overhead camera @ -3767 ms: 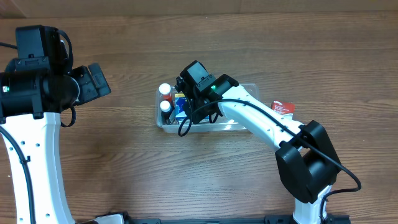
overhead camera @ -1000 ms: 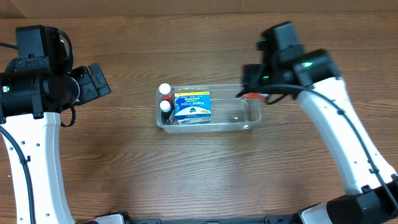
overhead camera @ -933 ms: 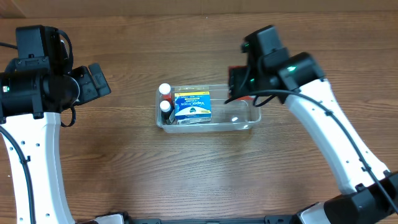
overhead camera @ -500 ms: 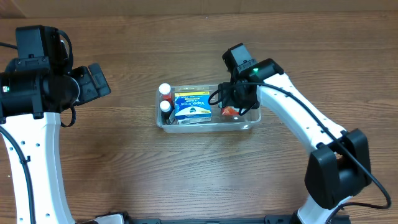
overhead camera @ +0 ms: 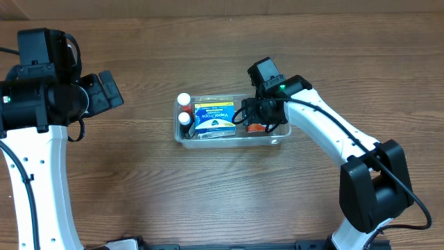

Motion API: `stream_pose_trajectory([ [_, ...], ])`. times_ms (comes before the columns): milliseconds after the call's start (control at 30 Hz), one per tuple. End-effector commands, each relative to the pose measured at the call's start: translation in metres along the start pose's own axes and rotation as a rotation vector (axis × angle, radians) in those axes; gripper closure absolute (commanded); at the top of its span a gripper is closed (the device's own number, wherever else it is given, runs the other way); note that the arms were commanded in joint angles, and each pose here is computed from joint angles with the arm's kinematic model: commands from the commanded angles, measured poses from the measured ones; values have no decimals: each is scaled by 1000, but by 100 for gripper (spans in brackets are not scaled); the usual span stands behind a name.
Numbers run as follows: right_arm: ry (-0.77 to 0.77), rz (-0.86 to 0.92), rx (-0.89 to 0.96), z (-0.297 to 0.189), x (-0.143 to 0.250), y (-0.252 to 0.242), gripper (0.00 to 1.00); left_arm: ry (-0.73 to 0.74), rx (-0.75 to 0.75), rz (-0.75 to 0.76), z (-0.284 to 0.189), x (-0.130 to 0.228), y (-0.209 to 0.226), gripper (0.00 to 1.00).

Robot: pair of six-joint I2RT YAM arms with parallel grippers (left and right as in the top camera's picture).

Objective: Pack container
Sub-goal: 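Carry red box with right gripper and place it in container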

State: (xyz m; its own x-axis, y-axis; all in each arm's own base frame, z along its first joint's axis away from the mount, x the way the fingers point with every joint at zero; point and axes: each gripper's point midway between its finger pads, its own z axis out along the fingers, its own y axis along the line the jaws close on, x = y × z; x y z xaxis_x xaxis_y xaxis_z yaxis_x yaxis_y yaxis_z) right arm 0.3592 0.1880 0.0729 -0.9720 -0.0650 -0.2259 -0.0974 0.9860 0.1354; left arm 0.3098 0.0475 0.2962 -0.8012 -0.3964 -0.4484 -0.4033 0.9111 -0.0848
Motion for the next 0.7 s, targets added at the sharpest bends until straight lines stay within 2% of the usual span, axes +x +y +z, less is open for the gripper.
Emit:
stream_pose_trajectory([
  [0, -10, -25, -3, 0, -2, 0, 24, 7, 1, 15, 2, 0, 1, 0],
  [100, -8, -32, -5, 0, -1, 3, 21, 7, 1, 15, 2, 0, 1, 0],
  [500, -36, -62, -17, -1, -4, 16, 21, 7, 1, 16, 2, 0, 1, 0],
  [600, -80, -57, 12, -20, -17, 13, 19, 7, 1, 16, 2, 0, 1, 0],
  [667, -177, -50, 73, -63, -40, 6, 16, 8, 1, 16, 2, 1, 1, 0],
])
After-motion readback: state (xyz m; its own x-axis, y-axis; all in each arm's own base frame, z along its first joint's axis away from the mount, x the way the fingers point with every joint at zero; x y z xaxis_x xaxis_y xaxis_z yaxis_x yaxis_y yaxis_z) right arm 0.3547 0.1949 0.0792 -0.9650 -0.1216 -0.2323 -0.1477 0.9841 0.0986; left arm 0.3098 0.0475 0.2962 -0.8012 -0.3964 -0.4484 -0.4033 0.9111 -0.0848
